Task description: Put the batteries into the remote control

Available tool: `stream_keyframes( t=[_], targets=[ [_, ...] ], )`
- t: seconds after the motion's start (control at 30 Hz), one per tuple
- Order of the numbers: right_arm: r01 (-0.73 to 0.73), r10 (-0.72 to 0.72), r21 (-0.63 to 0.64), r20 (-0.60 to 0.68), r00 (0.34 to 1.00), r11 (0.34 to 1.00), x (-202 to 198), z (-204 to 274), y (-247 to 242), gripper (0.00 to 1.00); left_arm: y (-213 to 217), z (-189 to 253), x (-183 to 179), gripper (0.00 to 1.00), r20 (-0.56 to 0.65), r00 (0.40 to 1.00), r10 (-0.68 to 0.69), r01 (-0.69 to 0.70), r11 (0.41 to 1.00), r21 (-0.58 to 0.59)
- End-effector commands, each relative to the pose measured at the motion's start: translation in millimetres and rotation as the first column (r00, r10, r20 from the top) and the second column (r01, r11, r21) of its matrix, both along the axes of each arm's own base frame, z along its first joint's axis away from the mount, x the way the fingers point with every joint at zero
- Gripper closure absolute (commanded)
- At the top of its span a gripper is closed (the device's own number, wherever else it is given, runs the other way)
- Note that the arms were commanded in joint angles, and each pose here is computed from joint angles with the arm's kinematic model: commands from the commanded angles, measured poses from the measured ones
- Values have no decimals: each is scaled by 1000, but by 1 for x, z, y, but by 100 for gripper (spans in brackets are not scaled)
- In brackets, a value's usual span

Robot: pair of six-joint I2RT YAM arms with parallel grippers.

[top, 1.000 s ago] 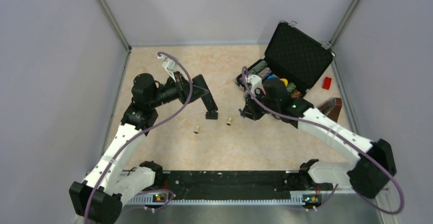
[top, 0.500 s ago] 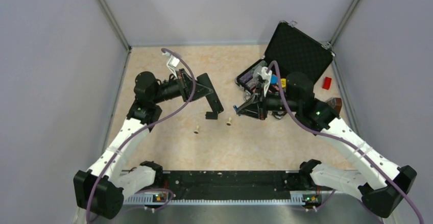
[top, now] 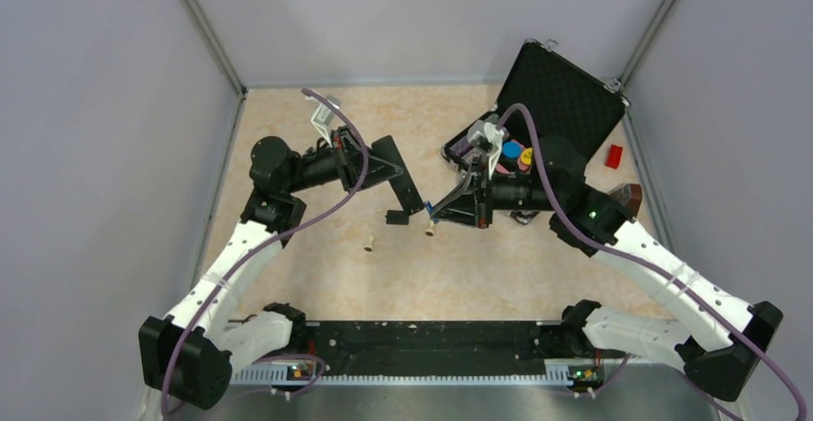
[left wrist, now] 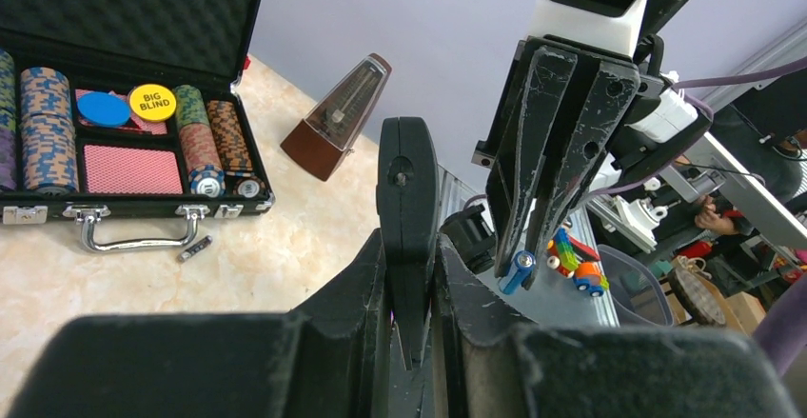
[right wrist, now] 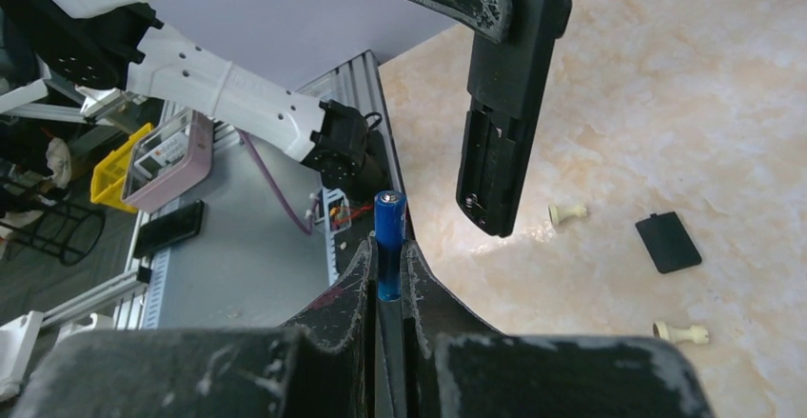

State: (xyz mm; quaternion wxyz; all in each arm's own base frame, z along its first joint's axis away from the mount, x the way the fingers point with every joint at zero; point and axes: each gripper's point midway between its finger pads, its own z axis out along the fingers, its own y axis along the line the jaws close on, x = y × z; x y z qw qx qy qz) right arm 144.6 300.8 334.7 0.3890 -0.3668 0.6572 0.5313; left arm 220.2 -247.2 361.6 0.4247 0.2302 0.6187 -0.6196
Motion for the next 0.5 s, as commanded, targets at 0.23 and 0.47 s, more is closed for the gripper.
stream_keyframes(
  t=[0.23, 0.47],
  targets=[
    [138, -139, 118, 3, 990, 983, 17, 25, 13, 100, 1, 15, -1, 100, 5, 999, 34, -33, 998, -52],
    [257, -265, 130, 47, 963, 958, 28, 30, 24, 100, 4, 19, 7, 100, -71, 993, 89, -95, 992, -89]
  ],
)
